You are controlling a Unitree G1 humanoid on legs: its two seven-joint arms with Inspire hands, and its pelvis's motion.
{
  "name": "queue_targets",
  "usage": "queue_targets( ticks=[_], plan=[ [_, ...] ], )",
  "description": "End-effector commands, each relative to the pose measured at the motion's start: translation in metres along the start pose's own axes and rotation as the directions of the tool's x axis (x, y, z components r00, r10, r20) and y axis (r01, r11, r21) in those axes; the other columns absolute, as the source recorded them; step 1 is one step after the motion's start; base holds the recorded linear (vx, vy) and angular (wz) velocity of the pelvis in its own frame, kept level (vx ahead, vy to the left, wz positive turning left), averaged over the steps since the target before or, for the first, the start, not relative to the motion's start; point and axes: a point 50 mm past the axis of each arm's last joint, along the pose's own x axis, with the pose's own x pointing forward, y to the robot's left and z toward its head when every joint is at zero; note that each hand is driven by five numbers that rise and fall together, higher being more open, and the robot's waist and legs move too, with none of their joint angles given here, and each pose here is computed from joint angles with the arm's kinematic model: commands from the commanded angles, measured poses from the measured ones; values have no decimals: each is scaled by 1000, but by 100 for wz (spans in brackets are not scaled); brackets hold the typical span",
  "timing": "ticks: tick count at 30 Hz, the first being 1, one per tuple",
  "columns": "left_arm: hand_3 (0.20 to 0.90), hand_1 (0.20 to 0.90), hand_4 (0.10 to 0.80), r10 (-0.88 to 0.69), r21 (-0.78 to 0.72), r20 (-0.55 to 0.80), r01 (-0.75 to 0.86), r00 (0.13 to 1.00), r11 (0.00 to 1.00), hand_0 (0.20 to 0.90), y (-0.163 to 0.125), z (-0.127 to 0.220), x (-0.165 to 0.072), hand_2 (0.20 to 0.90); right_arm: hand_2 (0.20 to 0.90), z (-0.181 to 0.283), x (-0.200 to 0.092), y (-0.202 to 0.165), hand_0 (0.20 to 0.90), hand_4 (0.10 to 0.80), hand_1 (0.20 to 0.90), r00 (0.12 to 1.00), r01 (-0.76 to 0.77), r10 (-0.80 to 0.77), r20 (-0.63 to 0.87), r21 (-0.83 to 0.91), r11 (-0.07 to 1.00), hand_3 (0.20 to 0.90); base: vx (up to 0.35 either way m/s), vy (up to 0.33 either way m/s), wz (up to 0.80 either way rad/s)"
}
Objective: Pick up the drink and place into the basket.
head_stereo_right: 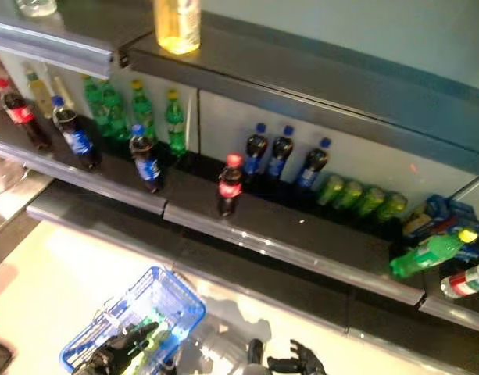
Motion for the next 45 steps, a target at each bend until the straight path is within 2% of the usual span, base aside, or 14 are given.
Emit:
queue_targets(
  ticks=[1,9,17,23,31,45],
  plan=[
    [200,300,100,-199,88,174,186,964,979,300,-41,49,11,300,900,18,3,-29,900,800,900,997,72,-71,20,-24,997,900,194,-276,-6],
    [200,300,100,-223,36,188,220,956,975,300,-48,37,10,300,900,23,1,-38,900,800,900,997,66,-62,41,-103,993,900,132,-197,1],
    [200,300,100,-252,64,132,246,959,967,300,-62,31,15,300,900,25,0,-52,900,800,900,988,147,-144,47,-66,987,900,149,206,-1],
    [200,300,100,-213,70,129,205,968,976,300,-47,39,14,300,900,17,-3,-55,900,800,900,989,140,-139,53,-9,990,900,102,177,5],
    [200,300,100,-175,-1,170,178,970,984,300,-39,45,11,300,900,24,0,-51,900,800,900,989,141,-142,47,20,990,900,12,32,3],
    [200,300,100,-96,-99,168,114,981,989,300,-14,34,4,300,900,10,-1,-41,900,800,900,996,84,-86,-17,-87,993,900,33,-5,11]
  ],
)
